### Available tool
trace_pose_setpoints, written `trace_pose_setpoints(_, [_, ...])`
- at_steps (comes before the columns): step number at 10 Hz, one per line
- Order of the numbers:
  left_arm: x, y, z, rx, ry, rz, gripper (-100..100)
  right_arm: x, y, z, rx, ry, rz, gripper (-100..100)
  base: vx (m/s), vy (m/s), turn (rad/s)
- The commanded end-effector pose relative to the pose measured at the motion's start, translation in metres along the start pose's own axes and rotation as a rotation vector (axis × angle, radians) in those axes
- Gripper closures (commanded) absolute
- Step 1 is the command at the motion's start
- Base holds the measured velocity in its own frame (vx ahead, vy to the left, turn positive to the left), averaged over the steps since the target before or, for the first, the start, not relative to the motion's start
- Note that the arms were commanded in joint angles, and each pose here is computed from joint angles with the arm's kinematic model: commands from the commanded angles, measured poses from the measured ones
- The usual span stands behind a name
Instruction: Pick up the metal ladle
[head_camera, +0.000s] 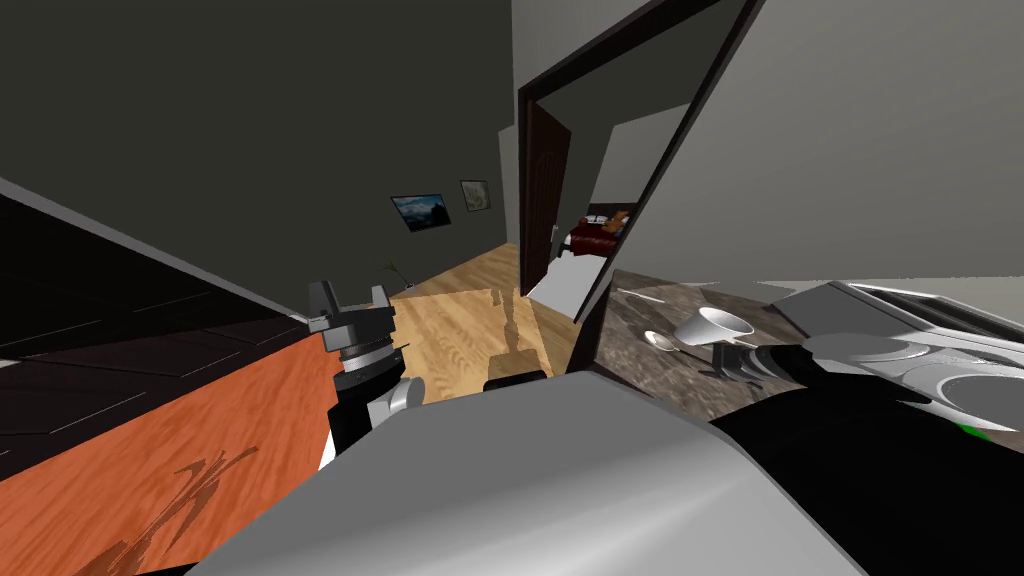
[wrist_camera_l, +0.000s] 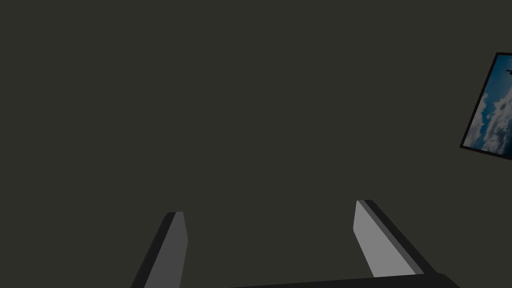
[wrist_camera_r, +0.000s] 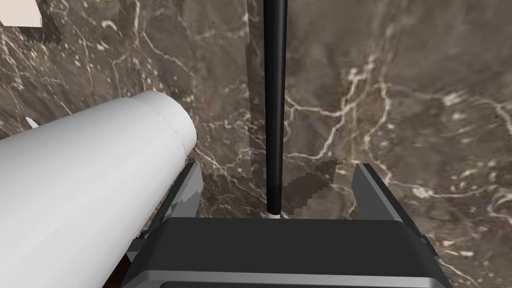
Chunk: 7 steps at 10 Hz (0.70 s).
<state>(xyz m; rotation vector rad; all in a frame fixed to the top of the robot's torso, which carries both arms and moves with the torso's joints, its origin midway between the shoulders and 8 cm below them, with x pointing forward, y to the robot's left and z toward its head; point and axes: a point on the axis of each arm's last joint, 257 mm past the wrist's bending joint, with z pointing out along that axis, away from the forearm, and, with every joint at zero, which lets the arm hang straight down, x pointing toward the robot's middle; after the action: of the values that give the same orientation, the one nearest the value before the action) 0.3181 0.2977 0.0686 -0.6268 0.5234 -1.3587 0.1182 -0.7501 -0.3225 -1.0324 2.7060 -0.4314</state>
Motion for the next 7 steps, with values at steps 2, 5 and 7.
trace_pose_setpoints(2, [0.000,0.000,0.000,0.000,0.000,0.000,0,-0.011,0.005,0.005,0.000,-0.011,-0.029,-100,0.075,-0.026,-0.107])
trace_pose_setpoints(5, [0.000,0.000,0.000,0.000,0.000,0.000,0,-0.025,0.012,0.011,-0.002,-0.026,-0.060,-100,0.069,-0.026,-0.114])
trace_pose_setpoints(7, [0.000,0.000,0.000,0.000,0.000,0.000,0,-0.023,0.011,0.009,-0.002,-0.023,-0.054,100,0.019,-0.006,-0.006])
